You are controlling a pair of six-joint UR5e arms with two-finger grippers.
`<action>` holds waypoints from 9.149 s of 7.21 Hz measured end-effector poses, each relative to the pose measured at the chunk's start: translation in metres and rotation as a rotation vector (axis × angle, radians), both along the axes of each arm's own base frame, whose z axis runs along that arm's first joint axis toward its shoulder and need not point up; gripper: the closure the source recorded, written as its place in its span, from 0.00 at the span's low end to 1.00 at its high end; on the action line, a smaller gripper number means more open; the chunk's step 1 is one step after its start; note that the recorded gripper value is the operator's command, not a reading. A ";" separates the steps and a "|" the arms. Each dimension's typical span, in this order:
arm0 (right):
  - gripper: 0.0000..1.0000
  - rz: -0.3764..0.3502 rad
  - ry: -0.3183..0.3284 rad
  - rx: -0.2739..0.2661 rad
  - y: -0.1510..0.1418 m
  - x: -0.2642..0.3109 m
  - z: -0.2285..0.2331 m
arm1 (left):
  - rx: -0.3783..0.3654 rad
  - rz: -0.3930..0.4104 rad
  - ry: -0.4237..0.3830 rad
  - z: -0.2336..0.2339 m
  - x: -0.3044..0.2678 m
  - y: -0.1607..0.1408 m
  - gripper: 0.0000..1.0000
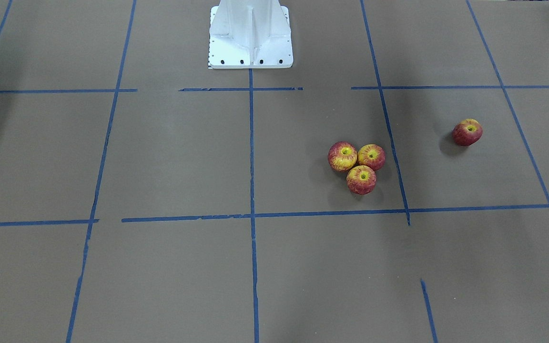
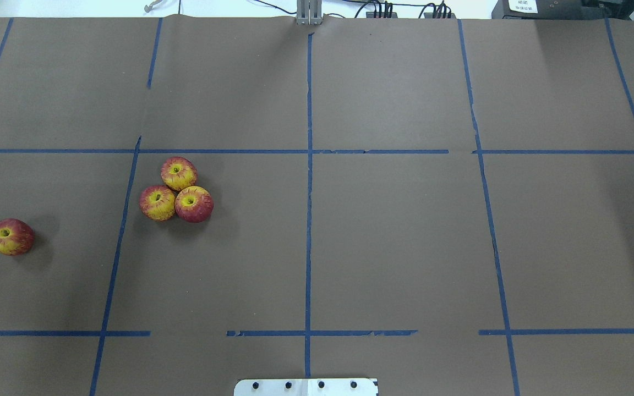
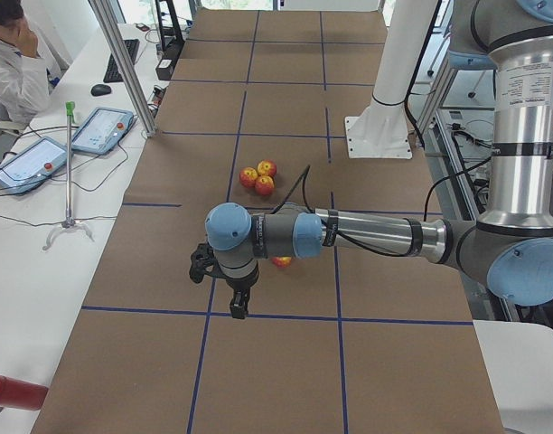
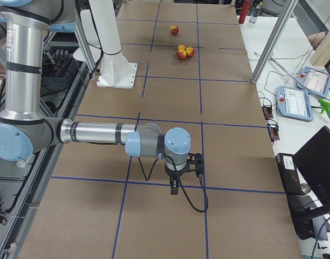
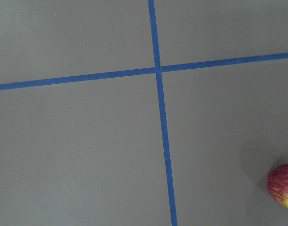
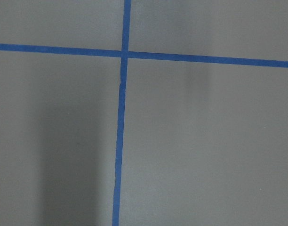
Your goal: Stack apples
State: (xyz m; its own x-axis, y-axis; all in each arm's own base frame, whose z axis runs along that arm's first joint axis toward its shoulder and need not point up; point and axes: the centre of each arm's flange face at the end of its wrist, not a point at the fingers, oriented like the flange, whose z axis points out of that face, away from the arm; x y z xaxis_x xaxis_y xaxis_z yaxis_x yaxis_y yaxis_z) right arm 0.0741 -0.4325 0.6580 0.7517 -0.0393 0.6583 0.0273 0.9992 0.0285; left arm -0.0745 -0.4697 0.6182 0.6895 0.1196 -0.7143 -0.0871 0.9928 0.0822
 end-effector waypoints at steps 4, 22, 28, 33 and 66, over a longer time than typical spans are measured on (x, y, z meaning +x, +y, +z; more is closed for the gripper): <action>0.00 0.000 0.000 0.000 0.000 0.000 0.000 | 0.049 0.025 -0.005 0.001 0.003 0.002 0.00; 0.00 0.000 0.000 0.000 0.000 0.000 0.000 | -0.026 0.038 -0.076 -0.032 0.303 0.063 0.00; 0.00 0.000 0.000 0.000 0.000 0.000 0.000 | -0.040 0.076 -0.091 -0.017 0.322 0.064 0.08; 0.00 0.000 0.000 0.000 0.000 0.000 0.000 | -0.019 0.079 -0.073 -0.032 0.330 0.055 1.00; 0.00 0.000 0.000 0.000 0.000 0.000 0.000 | -0.166 -0.443 0.059 -0.348 0.320 0.005 0.00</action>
